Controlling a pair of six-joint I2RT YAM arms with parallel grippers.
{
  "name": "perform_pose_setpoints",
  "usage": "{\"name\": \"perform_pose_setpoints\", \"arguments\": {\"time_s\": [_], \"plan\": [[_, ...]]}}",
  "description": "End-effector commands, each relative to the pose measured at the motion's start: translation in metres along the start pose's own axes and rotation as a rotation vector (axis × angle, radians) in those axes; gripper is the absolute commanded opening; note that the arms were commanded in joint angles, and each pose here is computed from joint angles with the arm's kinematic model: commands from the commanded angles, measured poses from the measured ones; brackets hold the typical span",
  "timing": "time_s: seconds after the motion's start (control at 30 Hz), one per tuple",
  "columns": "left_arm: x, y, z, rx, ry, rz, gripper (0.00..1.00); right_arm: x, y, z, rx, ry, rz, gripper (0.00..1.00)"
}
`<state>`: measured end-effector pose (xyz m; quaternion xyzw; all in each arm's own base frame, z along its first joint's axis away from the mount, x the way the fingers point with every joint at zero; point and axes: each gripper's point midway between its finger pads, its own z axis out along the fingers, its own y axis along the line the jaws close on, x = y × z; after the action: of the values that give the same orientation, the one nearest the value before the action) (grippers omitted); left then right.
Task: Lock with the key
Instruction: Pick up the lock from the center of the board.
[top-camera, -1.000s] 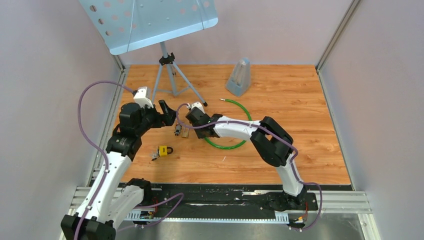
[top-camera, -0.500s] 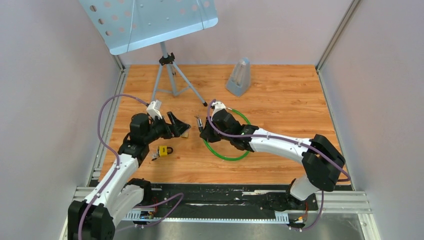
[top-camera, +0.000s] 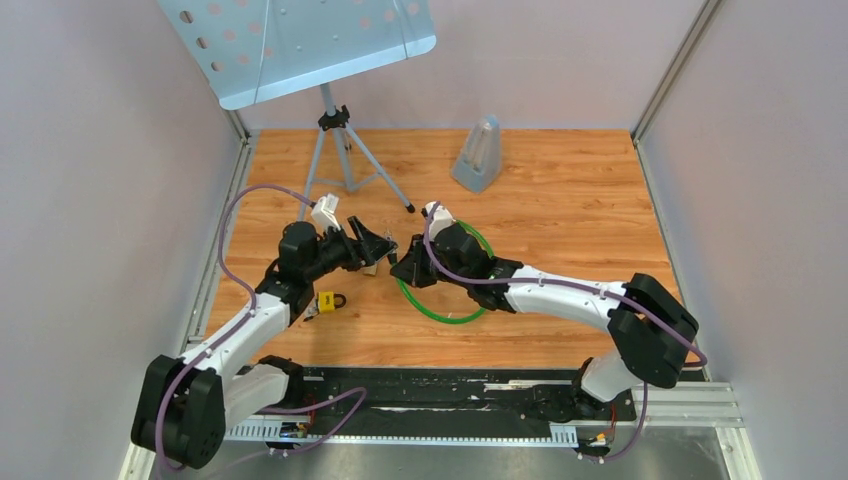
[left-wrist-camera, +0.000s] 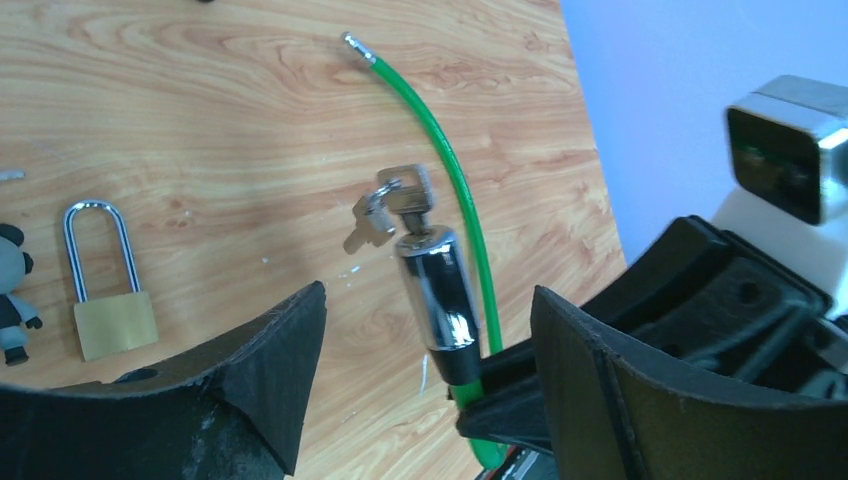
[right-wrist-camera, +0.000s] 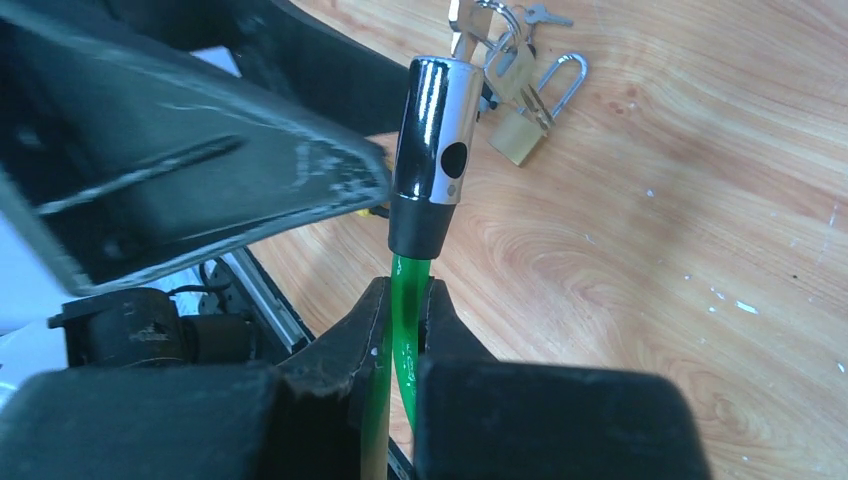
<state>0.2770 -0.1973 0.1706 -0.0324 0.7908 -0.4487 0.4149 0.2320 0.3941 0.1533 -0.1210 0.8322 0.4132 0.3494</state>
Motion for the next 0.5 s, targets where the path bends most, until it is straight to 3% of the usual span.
{"name": "perform_pose_setpoints", "arguments": {"time_s": [0.0,0.37,0.43,0.47], "plan": [[-0.011,-0.005,0.005,0.009,-0.056,-0.025,0.78,-0.04,0.044,-0.016,-0.153,-0.14,0.016,0.0],[0.004,-0.017,0.014,0.09,-0.025,-0.069,0.44,-0.036,0.048,-0.011,-0.191,-0.131,0.013,0.0],[0.004,-0.021,0.014,0.112,-0.021,-0.072,0.33,-0.034,0.046,-0.009,-0.188,-0.124,0.016,0.0],[0.003,-0.022,0.014,0.121,-0.022,-0.064,0.22,-0.032,0.046,-0.008,-0.186,-0.117,0.016,0.0]]}}
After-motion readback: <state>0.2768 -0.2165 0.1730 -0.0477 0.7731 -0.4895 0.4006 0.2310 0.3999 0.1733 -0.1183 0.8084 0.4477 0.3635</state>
